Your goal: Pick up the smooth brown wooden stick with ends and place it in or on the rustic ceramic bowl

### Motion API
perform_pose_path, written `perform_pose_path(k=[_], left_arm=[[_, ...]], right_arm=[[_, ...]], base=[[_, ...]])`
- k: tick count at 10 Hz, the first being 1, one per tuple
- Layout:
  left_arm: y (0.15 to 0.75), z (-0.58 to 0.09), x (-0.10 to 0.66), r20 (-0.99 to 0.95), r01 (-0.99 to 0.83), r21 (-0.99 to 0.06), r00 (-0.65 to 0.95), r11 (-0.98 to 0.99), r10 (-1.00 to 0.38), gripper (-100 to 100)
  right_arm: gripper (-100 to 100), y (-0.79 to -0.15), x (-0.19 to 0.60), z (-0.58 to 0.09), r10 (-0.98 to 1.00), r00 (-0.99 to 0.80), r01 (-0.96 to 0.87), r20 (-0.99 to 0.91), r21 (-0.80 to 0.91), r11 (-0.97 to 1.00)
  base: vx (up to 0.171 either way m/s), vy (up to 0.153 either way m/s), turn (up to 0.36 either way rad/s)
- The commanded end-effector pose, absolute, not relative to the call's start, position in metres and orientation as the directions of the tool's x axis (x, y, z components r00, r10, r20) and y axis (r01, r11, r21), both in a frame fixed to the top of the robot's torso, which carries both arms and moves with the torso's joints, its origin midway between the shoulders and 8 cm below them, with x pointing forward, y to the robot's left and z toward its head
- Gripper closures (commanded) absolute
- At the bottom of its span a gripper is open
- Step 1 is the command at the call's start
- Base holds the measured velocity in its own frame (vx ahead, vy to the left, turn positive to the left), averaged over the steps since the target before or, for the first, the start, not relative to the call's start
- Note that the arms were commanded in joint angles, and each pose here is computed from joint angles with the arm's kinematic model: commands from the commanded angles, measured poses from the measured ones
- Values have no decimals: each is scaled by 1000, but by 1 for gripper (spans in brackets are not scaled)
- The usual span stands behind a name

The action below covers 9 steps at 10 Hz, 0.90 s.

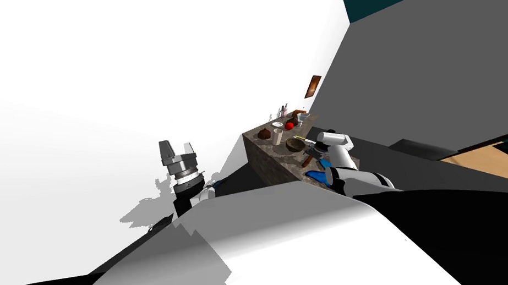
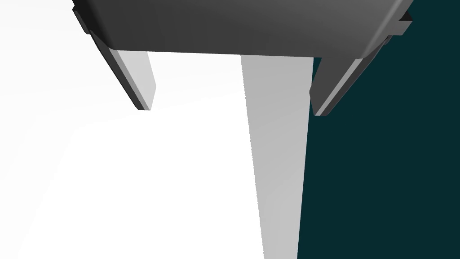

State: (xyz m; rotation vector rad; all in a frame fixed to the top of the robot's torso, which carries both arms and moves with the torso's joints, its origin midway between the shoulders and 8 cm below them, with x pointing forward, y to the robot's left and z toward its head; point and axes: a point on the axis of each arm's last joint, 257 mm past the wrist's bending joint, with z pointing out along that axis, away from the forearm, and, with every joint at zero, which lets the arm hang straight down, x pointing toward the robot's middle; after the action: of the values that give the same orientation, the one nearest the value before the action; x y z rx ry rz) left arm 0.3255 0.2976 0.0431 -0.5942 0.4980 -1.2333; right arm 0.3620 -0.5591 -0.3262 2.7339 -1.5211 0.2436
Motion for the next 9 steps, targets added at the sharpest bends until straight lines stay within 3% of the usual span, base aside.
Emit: perform_pose_path(k=[1,6,7,8,9], left_arm=[[298,43,325,-34,718,-662,261,217,-965,0],[298,43,325,-34,718,-662,261,217,-965,0],[298,43,325,-34,717,-662,261,217,-965,0],[298,43,325,-34,717,-662,261,217,-965,0],[298,43,325,-34,718,-662,261,217,-965,0]], right_arm=[[-100,-555,351,-330,-863,497,-863,92,-56,-503],[-100,-549,325,-335,-905,425,-905,-12,-8,-425],[0,-548,324,-335,-907,422,-907,-16,-6,-422],[-100,-553,320,-345,-913,408,-913,-15,-8,-408],[-100,-555,318,-349,-916,401,-916,-14,-9,-401]], base=[[1,-36,74],[-11,-25,99],[0,0,0],[-18,-3,90],[-32,-3,149]])
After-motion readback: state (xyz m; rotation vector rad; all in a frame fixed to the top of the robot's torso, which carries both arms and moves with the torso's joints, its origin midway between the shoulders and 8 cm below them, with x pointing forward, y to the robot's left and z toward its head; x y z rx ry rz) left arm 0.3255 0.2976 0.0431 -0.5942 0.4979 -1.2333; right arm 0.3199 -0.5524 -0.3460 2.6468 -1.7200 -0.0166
